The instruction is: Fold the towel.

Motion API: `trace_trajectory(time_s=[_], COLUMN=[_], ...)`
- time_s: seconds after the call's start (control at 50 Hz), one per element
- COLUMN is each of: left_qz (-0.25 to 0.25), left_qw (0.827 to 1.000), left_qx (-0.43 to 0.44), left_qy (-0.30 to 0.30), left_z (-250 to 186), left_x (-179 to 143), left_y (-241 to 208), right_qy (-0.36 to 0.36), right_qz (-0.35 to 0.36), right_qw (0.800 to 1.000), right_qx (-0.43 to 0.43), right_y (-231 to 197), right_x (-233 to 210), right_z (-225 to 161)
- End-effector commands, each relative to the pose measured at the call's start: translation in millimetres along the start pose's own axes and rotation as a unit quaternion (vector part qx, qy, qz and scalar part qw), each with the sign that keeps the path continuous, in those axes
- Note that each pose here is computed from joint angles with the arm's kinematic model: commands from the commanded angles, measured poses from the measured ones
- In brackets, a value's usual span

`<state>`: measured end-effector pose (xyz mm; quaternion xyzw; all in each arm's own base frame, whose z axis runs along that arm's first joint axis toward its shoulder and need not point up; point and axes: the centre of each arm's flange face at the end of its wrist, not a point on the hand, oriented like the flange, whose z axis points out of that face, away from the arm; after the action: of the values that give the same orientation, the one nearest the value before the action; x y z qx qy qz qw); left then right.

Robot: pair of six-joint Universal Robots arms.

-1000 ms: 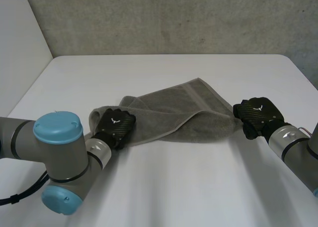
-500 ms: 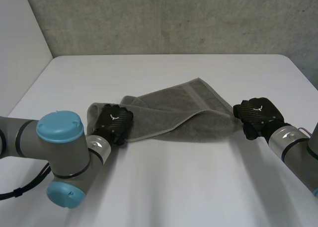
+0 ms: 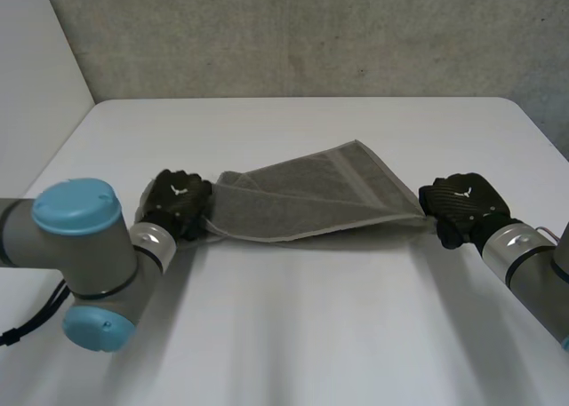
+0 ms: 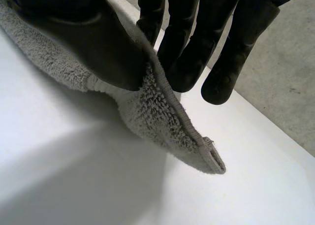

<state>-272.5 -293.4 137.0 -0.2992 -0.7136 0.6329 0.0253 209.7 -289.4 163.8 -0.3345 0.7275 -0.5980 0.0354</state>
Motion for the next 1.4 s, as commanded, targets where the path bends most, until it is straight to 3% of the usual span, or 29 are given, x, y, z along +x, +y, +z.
trace_trajectory(time_s=[0.02,0.12,0.22,0.28,0.34,0.42,0.62,0.78,0.82,0.84,0.88,0.9,0.92,0.94,0.96,0.98,1.0,1.04,1.08,1.12,1.16,1.22,1.26,1.28,1.32,1.4], left_qz=[-0.006,-0.004,-0.011,-0.014,-0.013,-0.011,-0.008,0.017,0.036,0.036,0.046,0.046,0.050,0.051,0.051,0.046,0.046,0.022,0.008,-0.007,-0.030,-0.034,-0.036,-0.036,-0.038,-0.030], left_qw=[0.999,0.994,0.980,0.977,0.973,0.975,0.984,0.983,0.974,0.974,0.955,0.955,0.941,0.925,0.925,0.910,0.910,0.888,0.885,0.889,0.909,0.922,0.949,0.949,0.972,0.985], left_qx=[0.039,0.084,0.170,0.183,0.203,0.202,0.157,0.166,0.207,0.208,0.271,0.272,0.311,0.351,0.352,0.386,0.387,0.437,0.446,0.441,0.401,0.374,0.308,0.308,0.231,0.166], left_qy=[-0.033,-0.063,-0.105,-0.108,-0.105,-0.092,-0.088,-0.072,-0.085,-0.085,-0.111,-0.111,-0.124,-0.136,-0.136,-0.145,-0.145,-0.143,-0.134,-0.123,-0.107,-0.096,-0.053,-0.053,-0.007,0.030], left_z=[-5,-12,-37,-43,-54,-56,-16,40,52,52,52,52,46,40,40,33,33,17,14,15,26,33,46,46,53,51], left_x=[-27,-50,-88,-94,-105,-109,-127,-132,-142,-142,-156,-156,-162,-166,-166,-171,-171,-173,-172,-171,-167,-163,-150,-150,-140,-126], left_y=[-30,-63,-137,-152,-189,-201,-176,-164,-183,-183,-217,-217,-237,-256,-256,-272,-272,-294,-296,-291,-263,-244,-198,-198,-141,-92], right_qy=[0.021,0.049,0.076,0.074,0.059,0.050,0.028,0.063,0.110,0.110,0.158,0.158,0.177,0.178,0.195,0.206,0.206,0.200,0.191,0.176,0.134,0.111,0.061,0.061,0.001,-0.060], right_qz=[-0.007,-0.024,-0.040,-0.038,-0.032,-0.031,-0.023,-0.081,-0.127,-0.128,-0.148,-0.148,-0.149,-0.149,-0.145,-0.138,-0.138,-0.114,-0.104,-0.096,-0.092,-0.092,-0.105,-0.105,-0.130,-0.155], right_qw=[0.999,0.995,0.983,0.979,0.974,0.975,0.985,0.977,0.957,0.957,0.923,0.923,0.906,0.905,0.888,0.876,0.876,0.871,0.876,0.888,0.923,0.939,0.966,0.966,0.982,0.983], right_qx=[0.030,0.085,0.165,0.184,0.215,0.213,0.169,0.189,0.236,0.236,0.318,0.318,0.355,0.356,0.390,0.414,0.414,0.434,0.430,0.414,0.349,0.311,0.228,0.227,0.139,0.076], right_y=[-22,-65,-142,-159,-204,-220,-212,-224,-244,-244,-277,-277,-291,-291,-304,-313,-313,-320,-319,-313,-290,-276,-241,-241,-199,-162], right_x=[13,29,52,56,66,70,74,64,64,64,65,65,69,69,73,77,77,78,76,72,61,55,40,40,23,4], right_z=[-4,-20,-57,-65,-86,-93,-45,9,27,27,30,30,28,28,23,18,18,12,11,12,20,25,36,36,44,41])
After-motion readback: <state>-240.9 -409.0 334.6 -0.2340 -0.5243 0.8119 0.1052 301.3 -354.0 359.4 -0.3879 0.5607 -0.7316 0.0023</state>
